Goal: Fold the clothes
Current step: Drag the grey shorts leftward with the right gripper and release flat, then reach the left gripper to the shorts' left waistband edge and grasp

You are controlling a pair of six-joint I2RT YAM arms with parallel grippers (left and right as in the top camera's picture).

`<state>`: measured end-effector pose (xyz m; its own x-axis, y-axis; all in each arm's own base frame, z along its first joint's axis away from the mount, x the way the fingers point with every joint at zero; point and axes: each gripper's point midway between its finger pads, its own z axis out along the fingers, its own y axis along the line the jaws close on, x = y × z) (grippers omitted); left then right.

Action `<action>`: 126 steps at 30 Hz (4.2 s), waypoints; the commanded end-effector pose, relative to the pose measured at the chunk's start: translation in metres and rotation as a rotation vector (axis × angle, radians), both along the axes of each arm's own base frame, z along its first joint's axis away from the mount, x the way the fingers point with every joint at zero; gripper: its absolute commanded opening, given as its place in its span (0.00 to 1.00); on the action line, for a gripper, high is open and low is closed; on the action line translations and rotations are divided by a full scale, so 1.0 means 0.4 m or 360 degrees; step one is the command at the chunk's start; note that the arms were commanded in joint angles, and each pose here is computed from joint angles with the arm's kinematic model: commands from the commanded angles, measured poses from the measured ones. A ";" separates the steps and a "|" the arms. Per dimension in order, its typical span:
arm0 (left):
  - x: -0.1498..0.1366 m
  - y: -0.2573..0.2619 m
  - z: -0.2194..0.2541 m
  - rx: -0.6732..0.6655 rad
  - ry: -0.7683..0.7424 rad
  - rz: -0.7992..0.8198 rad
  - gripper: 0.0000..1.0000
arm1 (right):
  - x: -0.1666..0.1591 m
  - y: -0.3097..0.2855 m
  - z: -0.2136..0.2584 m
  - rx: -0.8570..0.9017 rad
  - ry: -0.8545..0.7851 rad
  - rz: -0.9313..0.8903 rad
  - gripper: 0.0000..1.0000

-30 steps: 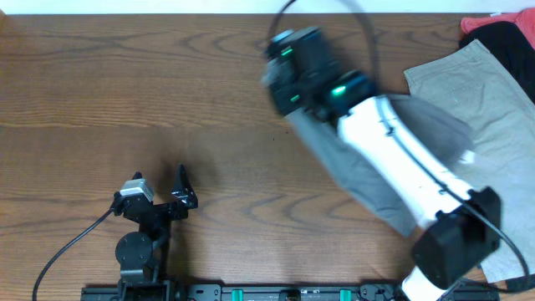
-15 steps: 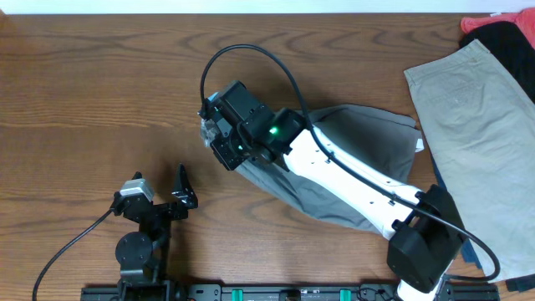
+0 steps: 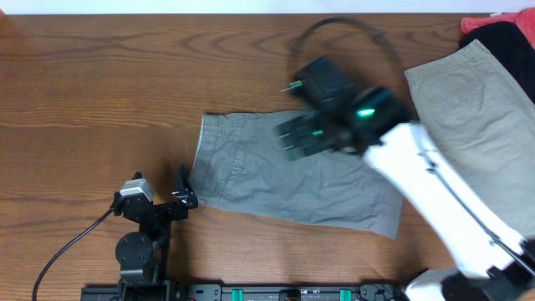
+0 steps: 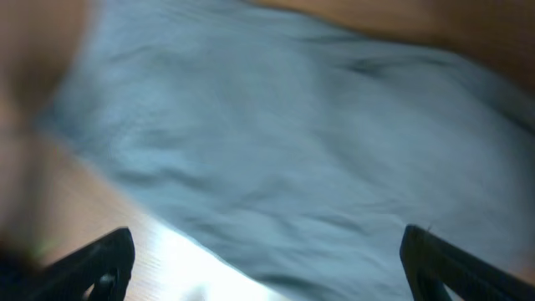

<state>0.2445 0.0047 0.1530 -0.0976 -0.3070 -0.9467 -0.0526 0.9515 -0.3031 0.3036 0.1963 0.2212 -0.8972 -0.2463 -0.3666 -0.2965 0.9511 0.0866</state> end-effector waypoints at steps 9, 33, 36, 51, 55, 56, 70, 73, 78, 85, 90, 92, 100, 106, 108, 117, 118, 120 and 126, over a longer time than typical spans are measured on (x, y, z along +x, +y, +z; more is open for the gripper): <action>-0.001 0.003 -0.039 -0.0002 0.0067 0.0014 0.98 | 0.032 -0.375 0.004 -0.0331 0.0051 -0.0687 0.99; -0.001 0.003 -0.038 -0.0004 0.0066 0.0014 0.98 | 0.059 -0.616 0.001 -0.0007 0.0114 -0.1261 0.99; -0.001 -0.016 -0.038 -0.0129 0.0064 -0.0041 0.98 | 0.059 -0.616 0.001 -0.0007 0.0114 -0.1261 0.99; -0.053 -0.220 -0.013 -0.1014 0.0248 -0.0710 0.98 | 0.059 -0.616 0.001 -0.0007 0.0114 -0.1261 0.99; -0.053 -0.225 0.019 -0.0969 0.0166 -0.0763 0.98 | 0.059 -0.616 0.001 -0.0007 0.0114 -0.1261 0.99; -0.053 -0.225 0.034 -0.0958 0.0128 -0.0775 0.98 | 0.059 -0.616 0.001 -0.0007 0.0114 -0.1261 0.99; -0.011 -0.202 0.171 -0.0287 0.0103 -0.0744 0.98 | 0.059 -0.616 0.001 -0.0007 0.0114 -0.1261 0.99; 0.035 -0.183 0.161 -0.0177 0.0386 -0.0677 0.98 | 0.059 -0.616 0.001 -0.0007 0.0114 -0.1261 0.99; 0.101 -0.153 0.112 -0.0062 0.1032 -0.0633 0.98 | 0.059 -0.616 0.001 -0.0007 0.0114 -0.1261 0.99; 0.176 -0.151 0.002 -0.0138 0.1654 -0.0676 0.98 | 0.059 -0.616 0.001 -0.0007 0.0114 -0.1261 0.99; 0.200 -0.115 -0.106 -0.0054 0.1835 -0.0654 0.98 | 0.059 -0.616 0.001 -0.0007 0.0114 -0.1261 0.99; 0.206 -0.091 -0.141 -0.0056 0.1894 -0.0607 0.98 | 0.059 -0.616 0.001 -0.0007 0.0114 -0.1261 0.99; 0.211 -0.044 -0.230 -0.0172 0.2029 -0.0583 0.98 | 0.059 -0.616 0.001 -0.0007 0.0114 -0.1261 0.98; 0.199 -0.094 -0.282 -0.0231 0.2090 -0.0812 0.98 | 0.059 -0.616 0.001 -0.0007 0.0114 -0.1261 0.99; 0.194 -0.095 -0.300 -0.0245 0.2125 -0.0815 0.98 | 0.059 -0.616 0.001 -0.0007 0.0114 -0.1261 0.99; 0.161 -0.125 -0.351 -0.0328 0.2209 -0.0962 0.98 | 0.059 -0.616 0.001 -0.0007 0.0114 -0.1261 0.99; 0.155 -0.126 -0.359 -0.0336 0.2223 -0.0962 0.98 | 0.059 -0.616 0.001 -0.0007 0.0114 -0.1261 0.99; 0.143 -0.135 -0.372 -0.0350 0.2241 -0.0979 0.98 | 0.059 -0.616 0.001 -0.0007 0.0114 -0.1261 0.99; 0.115 -0.183 -0.409 -0.0322 0.2290 -0.1067 0.98 | 0.059 -0.616 0.001 -0.0007 0.0114 -0.1261 0.99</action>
<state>0.3152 -0.0546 0.0158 -0.9999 -0.0047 0.0127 -0.0102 0.8794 -0.4760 0.3268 -0.0487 0.2230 -0.8340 0.4586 -0.3067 0.4595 0.8851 0.0740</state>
